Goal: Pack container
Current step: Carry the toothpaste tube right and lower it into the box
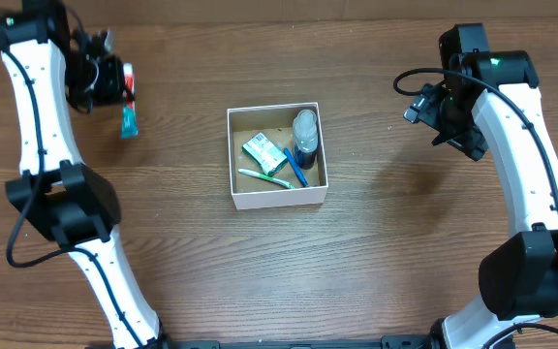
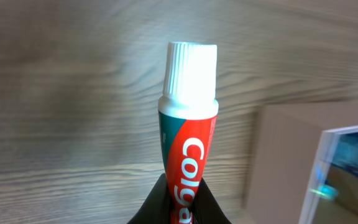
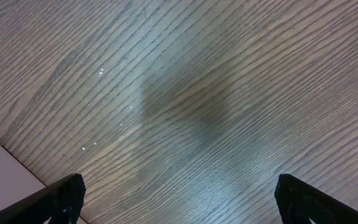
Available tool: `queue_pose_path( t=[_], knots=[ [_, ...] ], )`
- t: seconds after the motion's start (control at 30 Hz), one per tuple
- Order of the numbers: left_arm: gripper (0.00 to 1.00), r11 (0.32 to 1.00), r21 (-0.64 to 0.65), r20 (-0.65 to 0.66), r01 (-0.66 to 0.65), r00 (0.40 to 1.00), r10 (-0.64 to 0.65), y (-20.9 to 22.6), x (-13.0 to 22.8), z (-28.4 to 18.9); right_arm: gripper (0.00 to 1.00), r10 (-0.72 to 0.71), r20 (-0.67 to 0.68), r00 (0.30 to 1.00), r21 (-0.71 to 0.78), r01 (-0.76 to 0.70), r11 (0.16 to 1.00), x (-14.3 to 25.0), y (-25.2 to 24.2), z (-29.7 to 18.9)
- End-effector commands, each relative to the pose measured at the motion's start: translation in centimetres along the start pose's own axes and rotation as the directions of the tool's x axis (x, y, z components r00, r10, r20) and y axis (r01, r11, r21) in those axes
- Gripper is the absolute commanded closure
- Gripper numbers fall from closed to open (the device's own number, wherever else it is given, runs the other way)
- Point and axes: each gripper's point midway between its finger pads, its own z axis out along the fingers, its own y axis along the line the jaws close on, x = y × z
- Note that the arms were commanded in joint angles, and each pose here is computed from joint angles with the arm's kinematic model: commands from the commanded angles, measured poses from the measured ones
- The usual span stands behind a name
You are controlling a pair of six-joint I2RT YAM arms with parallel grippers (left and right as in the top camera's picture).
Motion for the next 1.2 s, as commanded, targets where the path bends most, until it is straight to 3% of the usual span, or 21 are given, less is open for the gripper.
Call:
queue_pose_path(
  t=[0.0,0.23,0.47,0.73,0.87,1.0,1.07,1.17],
  knots=[
    [0.96,0.970,0.063,0.118,-0.234,0.967,0.225,-8.5,-0.5,-4.2,0.00,0.012,0.013,1.000,-0.012,-0.012,1.000,-0.3,-0.1,-0.5],
    [0.94,0.785,0.076,0.145,-0.615,0.786,0.601,-21.2,3.8,-4.6,0.00,0.012,0.013,1.000,-0.012,-0.012,1.000,-0.3,-0.1,-0.5],
    [0.95,0.588,0.078,0.097,-0.805,0.593,0.799,-28.4,8.5,-2.2,0.00,0.012,0.013,1.000,-0.012,-0.012,1.000,-0.3,-0.1,-0.5],
    [0.96,0.424,-0.061,-0.055,-0.904,0.427,0.902,-29.5,10.9,0.3,0.00,0.012,0.013,1.000,-0.012,-0.012,1.000,-0.3,-0.1,-0.5],
    [0.96,0.412,-0.024,-0.112,-0.911,0.412,0.904,-29.2,12.8,1.0,0.00,0.012,0.013,1.000,-0.012,-0.012,1.000,-0.3,-0.1,-0.5],
    [0.95,0.385,-0.008,-0.132,-0.923,0.383,0.914,-27.7,15.6,-1.9,0.00,0.012,0.013,1.000,-0.012,-0.012,1.000,-0.3,-0.1,-0.5],
    [0.95,0.338,0.012,-0.138,-0.941,0.333,0.933,-27.1,16.8,-2.8,0.00,0.012,0.013,1.000,-0.012,-0.012,1.000,-0.3,-0.1,-0.5],
    [0.95,0.213,0.089,-0.155,-0.973,0.198,0.968,-26.1,18.8,-2.8,0.00,0.012,0.013,1.000,-0.012,-0.012,1.000,-0.3,-0.1,-0.5]
  ],
)
